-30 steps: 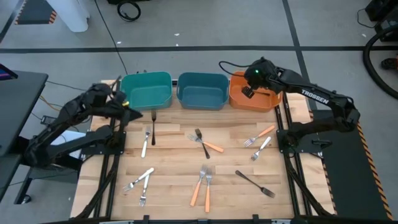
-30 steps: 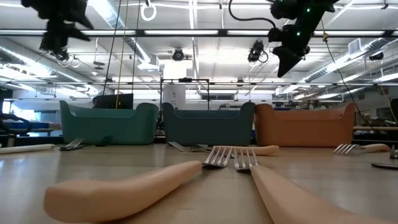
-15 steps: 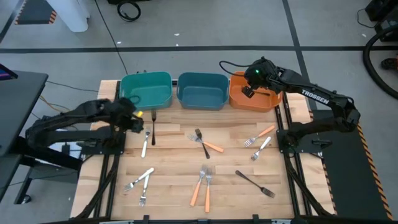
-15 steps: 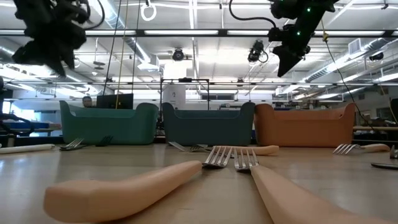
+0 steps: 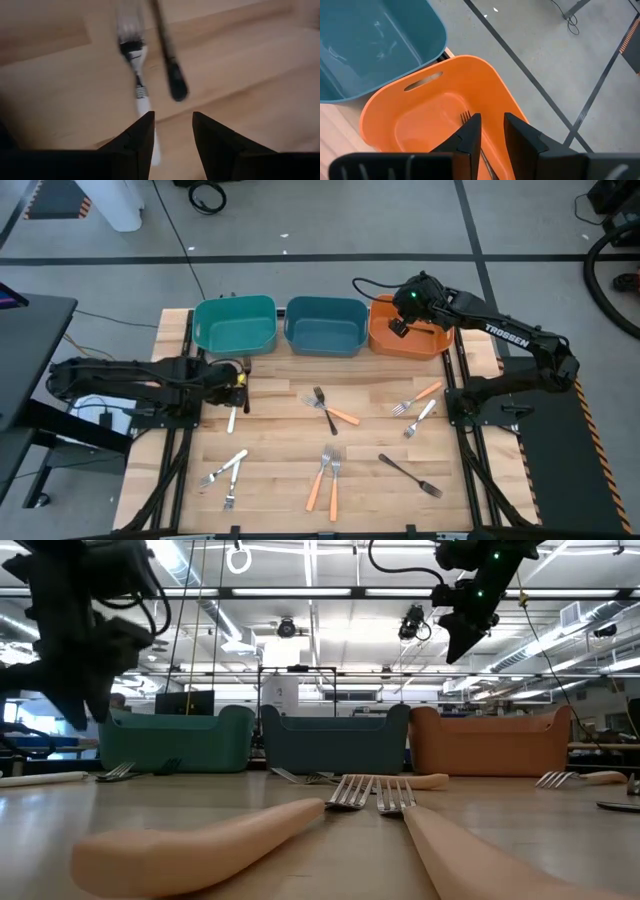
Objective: Sort silverware by color (type)
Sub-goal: Put the top left white fork into the light green bin
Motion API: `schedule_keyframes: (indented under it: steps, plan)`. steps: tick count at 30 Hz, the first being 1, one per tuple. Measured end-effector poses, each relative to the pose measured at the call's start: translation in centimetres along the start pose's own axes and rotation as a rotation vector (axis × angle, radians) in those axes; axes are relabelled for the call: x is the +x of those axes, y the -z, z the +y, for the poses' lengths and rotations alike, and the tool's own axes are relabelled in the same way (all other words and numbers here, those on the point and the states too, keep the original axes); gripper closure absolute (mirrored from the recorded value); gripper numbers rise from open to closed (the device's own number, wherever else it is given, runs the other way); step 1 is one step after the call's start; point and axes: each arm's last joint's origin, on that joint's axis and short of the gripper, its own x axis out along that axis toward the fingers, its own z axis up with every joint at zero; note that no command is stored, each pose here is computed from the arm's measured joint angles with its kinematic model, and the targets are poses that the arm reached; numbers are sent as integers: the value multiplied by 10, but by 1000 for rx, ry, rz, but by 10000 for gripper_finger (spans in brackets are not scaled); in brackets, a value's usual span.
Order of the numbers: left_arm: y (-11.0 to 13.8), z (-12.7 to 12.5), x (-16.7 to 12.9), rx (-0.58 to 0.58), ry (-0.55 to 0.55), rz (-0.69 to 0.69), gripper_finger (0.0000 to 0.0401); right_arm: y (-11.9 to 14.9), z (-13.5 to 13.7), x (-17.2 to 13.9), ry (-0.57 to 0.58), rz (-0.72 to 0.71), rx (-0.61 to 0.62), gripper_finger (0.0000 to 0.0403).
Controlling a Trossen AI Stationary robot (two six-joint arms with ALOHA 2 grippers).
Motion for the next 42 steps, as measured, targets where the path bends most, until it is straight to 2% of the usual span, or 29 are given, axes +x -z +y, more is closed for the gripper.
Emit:
schedule_keyframes:
  steps: [4, 11, 16, 27, 31, 36, 42]
  plan:
    - [3, 5, 15, -61, -82, 5, 259, 0, 0, 0, 0, 0, 0, 312]
    - [4, -1, 34, -45, -57, 0, 259, 0, 0, 0, 0, 0, 0, 312]
    - [4, 0, 45, -47, -143, -1, 259, 0, 0, 0, 0, 0, 0, 312]
    - [3, 0, 61, -40, -255, 6, 262, 0, 0, 0, -6, -1, 0, 312]
    - [3, 1, 65, -36, -299, 12, 288, 0, 0, 0, -8, -1, 0, 312]
    - [3, 1, 66, -3, -314, 11, 348, 0, 0, 0, -8, -1, 0, 312]
    - [3, 2, 65, 40, -310, 25, 353, 0, 0, 0, -8, -1, 0, 312]
